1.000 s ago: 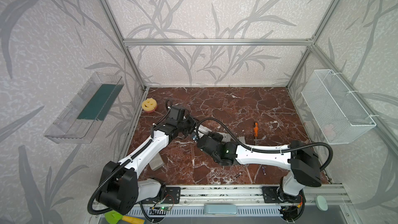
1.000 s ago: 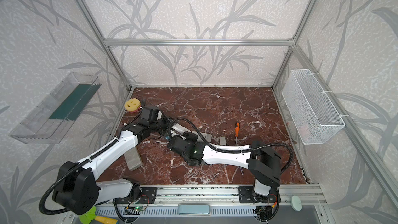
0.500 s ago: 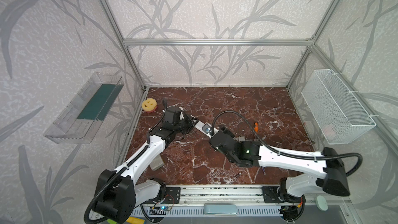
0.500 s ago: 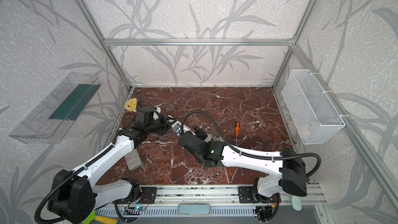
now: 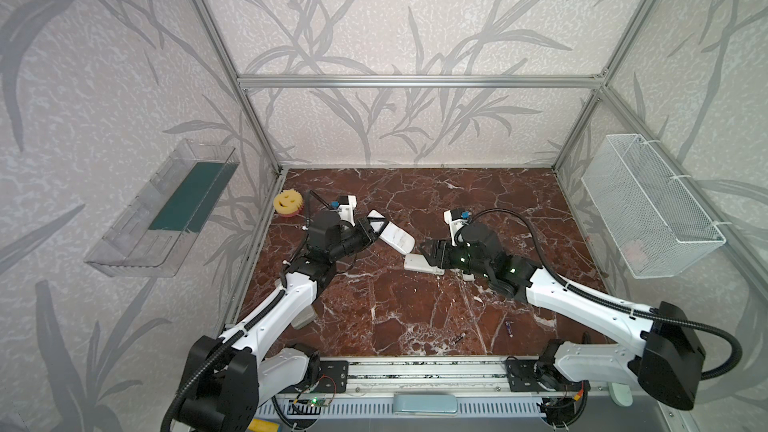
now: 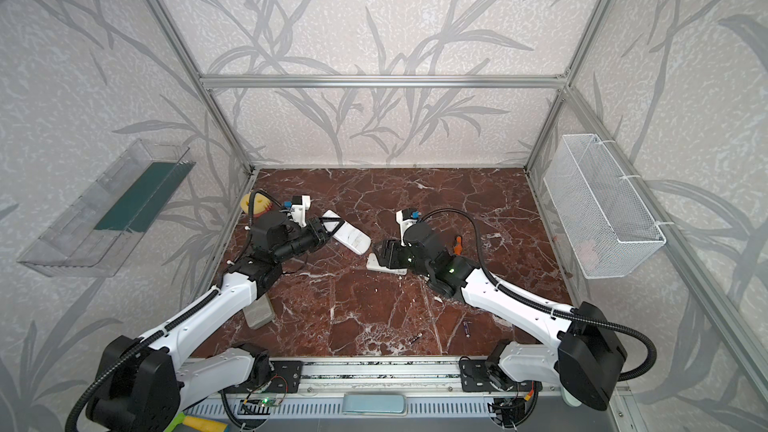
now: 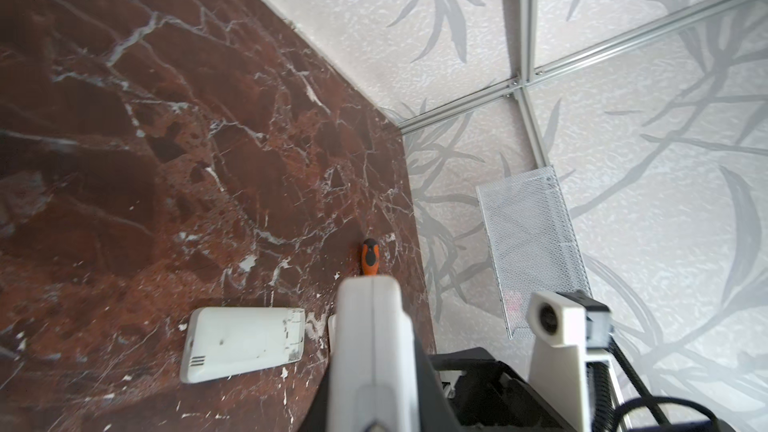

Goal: Unload the batteries from the remote control

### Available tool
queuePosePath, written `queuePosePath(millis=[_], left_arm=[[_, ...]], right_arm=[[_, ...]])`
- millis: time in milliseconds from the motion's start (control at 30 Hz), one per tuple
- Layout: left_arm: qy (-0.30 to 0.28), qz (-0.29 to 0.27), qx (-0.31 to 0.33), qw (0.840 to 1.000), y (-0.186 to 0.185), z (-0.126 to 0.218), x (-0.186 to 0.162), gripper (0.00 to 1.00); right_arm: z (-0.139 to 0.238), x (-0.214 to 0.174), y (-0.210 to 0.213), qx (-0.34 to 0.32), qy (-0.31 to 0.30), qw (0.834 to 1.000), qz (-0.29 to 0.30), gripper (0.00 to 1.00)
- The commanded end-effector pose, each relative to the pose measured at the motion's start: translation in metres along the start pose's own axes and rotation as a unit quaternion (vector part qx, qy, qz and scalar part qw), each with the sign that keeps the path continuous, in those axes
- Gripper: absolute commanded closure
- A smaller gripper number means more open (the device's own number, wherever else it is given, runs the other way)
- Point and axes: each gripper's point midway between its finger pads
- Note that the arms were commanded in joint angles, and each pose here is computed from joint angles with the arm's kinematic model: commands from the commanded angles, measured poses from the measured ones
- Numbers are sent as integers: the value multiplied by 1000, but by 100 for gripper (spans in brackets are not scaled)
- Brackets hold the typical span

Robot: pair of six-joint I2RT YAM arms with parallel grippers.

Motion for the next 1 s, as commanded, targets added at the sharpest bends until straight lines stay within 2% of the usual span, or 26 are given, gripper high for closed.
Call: queuePosePath(millis=[0, 167, 367, 433, 533, 633, 733, 867, 967], left_arm=[[-44, -56, -69, 995, -36, 10, 22, 100], [-48, -61, -97, 992, -47, 11, 24, 100], [-53, -57, -102, 992, -47, 12, 24, 100], [-53, -57, -102, 992, -46, 12, 23, 100], [-52, -56, -99, 992, -44, 11, 22, 100], [-52, -57, -98, 992, -44, 11, 22, 100], [-51, -57, -97, 992, -43, 10, 22, 100], [-49, -55, -95, 993, -41, 8, 21, 100], [-48, -54, -95, 993, -41, 8, 21, 100]], right_arm=[[-4, 3, 43, 107, 22, 992, -64, 33], [-18, 2, 49, 141, 40, 983, -107, 32], [-28, 2, 50, 149, 48, 980, -126, 35], [-30, 1, 48, 150, 49, 979, -131, 41], [-31, 1, 45, 151, 49, 977, -139, 55], [-31, 1, 41, 150, 46, 976, -149, 61], [-32, 1, 38, 149, 44, 975, -157, 58], [-32, 4, 39, 151, 41, 975, -160, 42], [-36, 4, 41, 150, 46, 974, -161, 40]])
Point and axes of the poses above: each gripper's point midway between its finger pads, its own z axis back along the fingers, its own y axis along the line the jaws close on, x = y × z, and after that the axes turned 15 degrees about -z, right-handed
